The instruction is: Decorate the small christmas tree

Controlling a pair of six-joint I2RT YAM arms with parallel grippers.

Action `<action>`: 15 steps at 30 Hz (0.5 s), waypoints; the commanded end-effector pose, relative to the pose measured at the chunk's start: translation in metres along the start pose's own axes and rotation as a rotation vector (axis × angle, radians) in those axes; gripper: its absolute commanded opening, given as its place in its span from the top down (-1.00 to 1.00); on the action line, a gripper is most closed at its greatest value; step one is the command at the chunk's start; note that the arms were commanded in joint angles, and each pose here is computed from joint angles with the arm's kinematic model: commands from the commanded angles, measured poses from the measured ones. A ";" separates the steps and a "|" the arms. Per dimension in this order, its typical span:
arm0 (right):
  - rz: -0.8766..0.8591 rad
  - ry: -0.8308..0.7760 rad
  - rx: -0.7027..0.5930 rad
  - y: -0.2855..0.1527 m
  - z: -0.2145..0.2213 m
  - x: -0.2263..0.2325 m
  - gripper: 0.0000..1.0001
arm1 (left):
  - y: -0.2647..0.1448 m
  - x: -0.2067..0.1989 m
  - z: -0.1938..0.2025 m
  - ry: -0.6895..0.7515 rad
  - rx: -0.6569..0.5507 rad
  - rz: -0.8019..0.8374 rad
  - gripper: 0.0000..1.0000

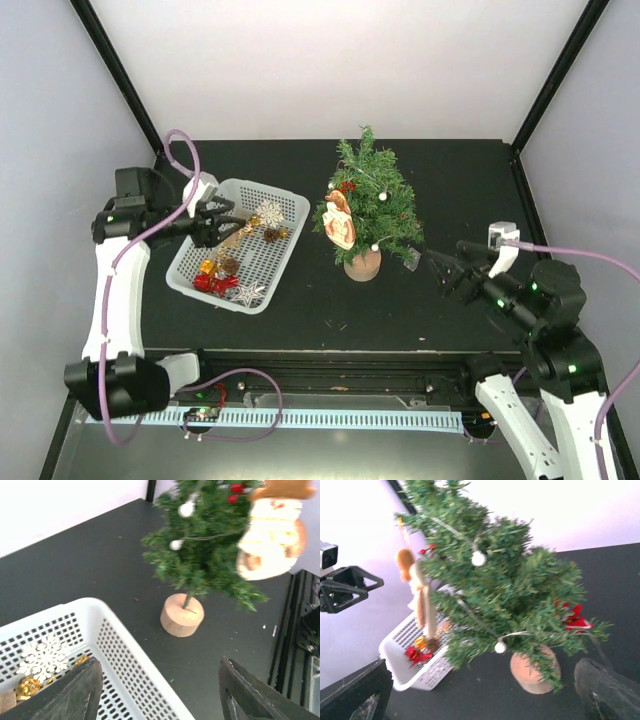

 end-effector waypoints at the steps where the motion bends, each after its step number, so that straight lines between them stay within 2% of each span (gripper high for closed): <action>1: -0.167 -0.031 0.005 -0.026 0.008 0.031 -1.00 | -0.021 -0.060 0.008 0.124 -0.036 0.101 -0.35; 2: -0.175 -0.037 -0.010 -0.033 0.009 0.034 -1.00 | -0.024 -0.069 0.010 0.143 -0.049 0.107 -0.53; 4: -0.179 -0.038 -0.019 -0.042 0.014 0.036 -1.00 | -0.031 -0.087 0.013 0.177 -0.068 0.109 -0.64; 9: -0.147 -0.016 -0.044 -0.062 0.029 0.035 -1.00 | -0.046 -0.128 0.025 0.241 -0.093 0.123 -0.67; 15: -0.128 -0.002 -0.096 -0.086 0.044 0.036 -1.00 | -0.057 -0.158 0.039 0.261 -0.115 0.122 -0.69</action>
Point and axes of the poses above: each gripper's point midway between its finger pads, its own y axis out along the fingers, its own x axis along the line the jaws close on, z = x × y, the point moved 4 cm from there along -y, back along the fingers, and after that the axes turned 8 degrees about -y, right-handed, at the moved point
